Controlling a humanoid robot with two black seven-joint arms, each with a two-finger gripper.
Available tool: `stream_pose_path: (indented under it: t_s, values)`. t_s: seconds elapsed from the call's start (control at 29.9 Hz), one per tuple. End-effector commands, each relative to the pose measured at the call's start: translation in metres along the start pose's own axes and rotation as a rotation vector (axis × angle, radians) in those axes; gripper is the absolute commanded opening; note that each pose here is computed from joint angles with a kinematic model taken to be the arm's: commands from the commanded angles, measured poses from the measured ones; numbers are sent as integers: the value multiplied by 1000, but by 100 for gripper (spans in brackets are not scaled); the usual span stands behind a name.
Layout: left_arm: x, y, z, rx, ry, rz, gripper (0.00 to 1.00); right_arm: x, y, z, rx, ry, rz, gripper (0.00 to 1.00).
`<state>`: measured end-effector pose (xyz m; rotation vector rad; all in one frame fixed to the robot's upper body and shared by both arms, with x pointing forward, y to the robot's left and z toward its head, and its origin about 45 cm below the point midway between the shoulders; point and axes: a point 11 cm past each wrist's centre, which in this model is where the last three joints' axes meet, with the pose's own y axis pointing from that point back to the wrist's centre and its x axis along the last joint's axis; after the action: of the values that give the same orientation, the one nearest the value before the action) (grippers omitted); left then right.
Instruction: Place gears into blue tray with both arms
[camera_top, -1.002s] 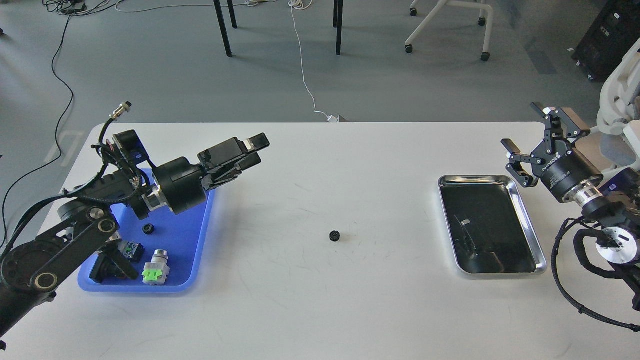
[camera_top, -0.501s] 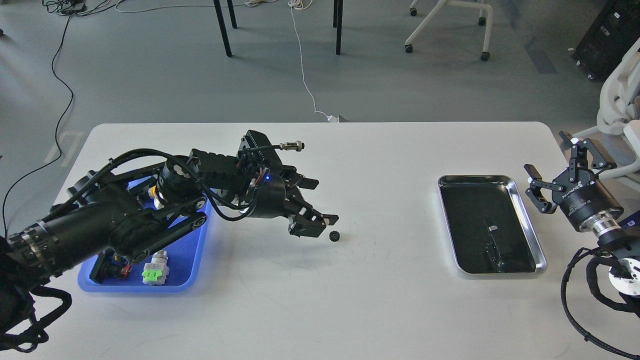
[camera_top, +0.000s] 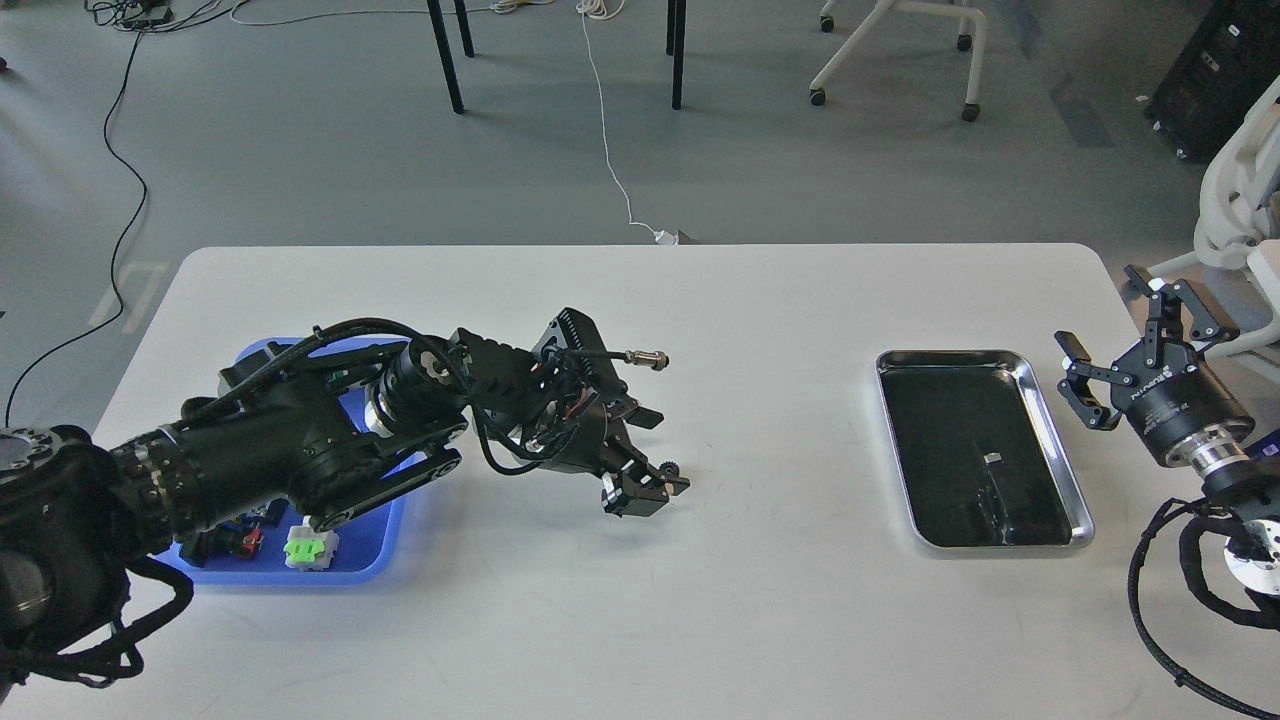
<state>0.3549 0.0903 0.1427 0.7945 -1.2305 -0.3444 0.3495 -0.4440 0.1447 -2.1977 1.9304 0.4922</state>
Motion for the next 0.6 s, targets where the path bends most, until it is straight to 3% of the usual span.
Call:
stream_pose_path:
  t_s: [0.0,0.57]
  values:
    - [0,-5,3,-6,3,-2,81,0,1,1,-2,0,1,95]
    - [-9,-22,1,9,34,-34,68,4,3,-3,-2,12,6,95]
